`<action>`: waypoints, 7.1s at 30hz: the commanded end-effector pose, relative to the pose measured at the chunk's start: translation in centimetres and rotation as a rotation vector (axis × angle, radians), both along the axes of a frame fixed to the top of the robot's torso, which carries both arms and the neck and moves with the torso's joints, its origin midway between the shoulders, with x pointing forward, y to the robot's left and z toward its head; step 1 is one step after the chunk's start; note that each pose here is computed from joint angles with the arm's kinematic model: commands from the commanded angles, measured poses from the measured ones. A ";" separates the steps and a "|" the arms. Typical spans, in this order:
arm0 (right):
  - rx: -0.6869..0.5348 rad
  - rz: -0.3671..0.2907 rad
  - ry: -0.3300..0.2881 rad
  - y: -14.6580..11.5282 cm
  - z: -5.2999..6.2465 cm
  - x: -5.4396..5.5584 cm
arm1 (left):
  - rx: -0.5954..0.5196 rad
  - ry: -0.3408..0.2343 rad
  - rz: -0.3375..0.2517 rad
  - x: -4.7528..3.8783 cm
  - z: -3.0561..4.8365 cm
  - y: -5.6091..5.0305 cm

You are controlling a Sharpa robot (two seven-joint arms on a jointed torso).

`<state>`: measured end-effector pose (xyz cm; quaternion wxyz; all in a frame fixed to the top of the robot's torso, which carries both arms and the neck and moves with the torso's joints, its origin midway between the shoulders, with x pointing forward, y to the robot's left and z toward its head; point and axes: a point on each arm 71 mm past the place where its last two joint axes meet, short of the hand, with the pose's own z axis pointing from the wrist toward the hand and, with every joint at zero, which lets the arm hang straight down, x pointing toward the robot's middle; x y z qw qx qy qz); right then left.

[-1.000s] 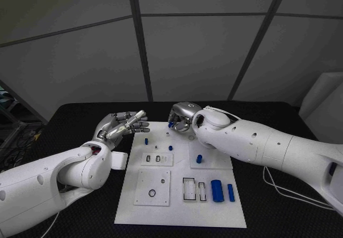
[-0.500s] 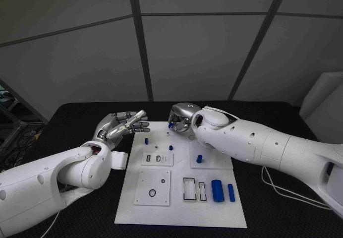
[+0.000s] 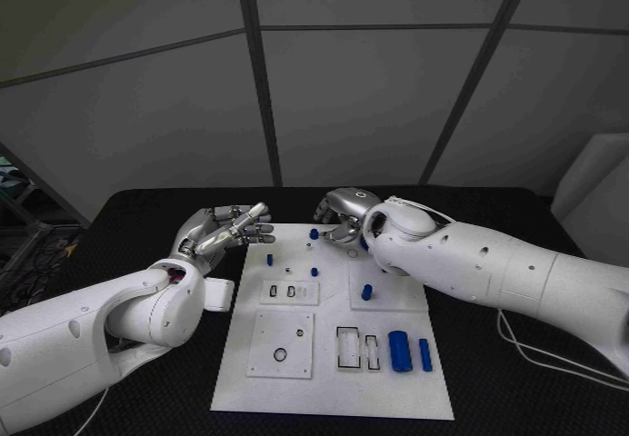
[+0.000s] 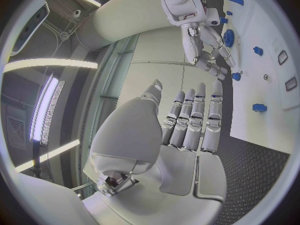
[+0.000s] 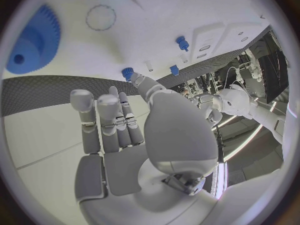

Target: Assemble the parts on the task board

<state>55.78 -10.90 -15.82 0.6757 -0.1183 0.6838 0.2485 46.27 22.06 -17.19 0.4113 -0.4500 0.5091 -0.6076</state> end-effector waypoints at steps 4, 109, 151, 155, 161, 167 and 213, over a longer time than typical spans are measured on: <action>0.113 -0.059 -0.018 -4.2 1.2 -1.4 | 0.001 -0.011 -0.009 0.01 0.18 0.3; 0.086 0.004 0.018 1.5 1.2 -3.1 | -0.002 -0.010 -0.016 0.38 -0.04 0.1; -0.016 -0.013 0.083 4.6 -1.9 -2.0 | -0.003 -0.012 -0.014 0.50 -0.05 0.1; -0.022 0.000 0.102 4.7 -2.0 -2.1 | -0.002 -0.012 -0.013 0.50 -0.06 0.1; -0.024 0.017 0.130 4.7 -2.1 -2.3 | -0.002 -0.011 -0.014 0.50 -0.07 0.1; -0.019 0.030 0.153 4.4 -2.2 -2.5 | -0.001 -0.010 -0.011 0.49 -0.07 0.2; 0.262 -0.137 0.187 -16.2 -1.6 -4.1 | 0.004 -0.004 -0.006 0.66 -0.25 0.6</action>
